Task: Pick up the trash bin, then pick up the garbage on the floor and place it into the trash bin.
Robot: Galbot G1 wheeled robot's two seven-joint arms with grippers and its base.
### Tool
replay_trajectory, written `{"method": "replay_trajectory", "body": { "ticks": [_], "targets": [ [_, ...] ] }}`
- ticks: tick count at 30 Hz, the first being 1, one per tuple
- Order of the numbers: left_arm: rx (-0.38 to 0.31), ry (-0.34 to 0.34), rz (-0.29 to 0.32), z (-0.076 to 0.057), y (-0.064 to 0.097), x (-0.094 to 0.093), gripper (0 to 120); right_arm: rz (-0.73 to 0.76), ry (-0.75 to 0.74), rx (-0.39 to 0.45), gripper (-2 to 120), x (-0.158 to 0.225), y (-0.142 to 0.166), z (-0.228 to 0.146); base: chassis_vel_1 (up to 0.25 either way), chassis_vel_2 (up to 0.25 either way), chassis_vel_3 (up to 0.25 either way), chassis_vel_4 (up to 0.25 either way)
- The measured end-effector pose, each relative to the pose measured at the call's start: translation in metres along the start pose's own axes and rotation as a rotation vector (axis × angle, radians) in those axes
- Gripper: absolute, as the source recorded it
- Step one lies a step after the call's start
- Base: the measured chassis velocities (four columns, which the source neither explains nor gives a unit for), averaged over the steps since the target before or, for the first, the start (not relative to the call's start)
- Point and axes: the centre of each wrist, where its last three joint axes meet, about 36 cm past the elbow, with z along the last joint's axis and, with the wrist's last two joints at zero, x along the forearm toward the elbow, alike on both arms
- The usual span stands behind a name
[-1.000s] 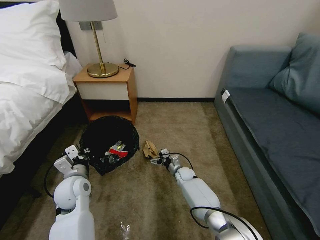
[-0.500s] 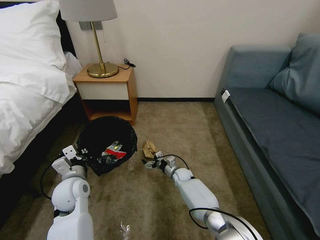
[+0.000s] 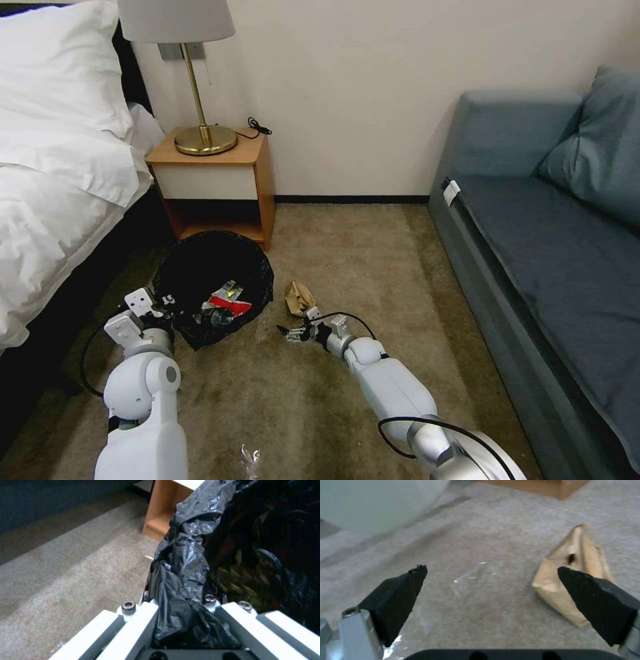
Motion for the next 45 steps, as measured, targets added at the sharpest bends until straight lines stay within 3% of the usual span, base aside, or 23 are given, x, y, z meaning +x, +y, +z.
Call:
{"method": "replay_trajectory", "body": {
  "ticks": [5,24,45],
  "targets": [
    [0.007,0.002,0.004,0.0,-0.001,-0.003,3,0.065,-0.035,-0.012,100,0.002,-0.001,0.003,0.0,0.0,0.0,0.0],
    [0.016,0.004,0.012,-0.001,-0.003,-0.005,3,0.077,-0.041,-0.044,100,0.009,-0.009,0.009,0.0,0.0,0.0,0.0],
    [0.015,0.01,0.022,-0.001,-0.007,-0.008,3,0.052,-0.036,0.003,100,0.01,0.008,0.026,-0.071,0.067,0.067,-0.061]
  ]
}}
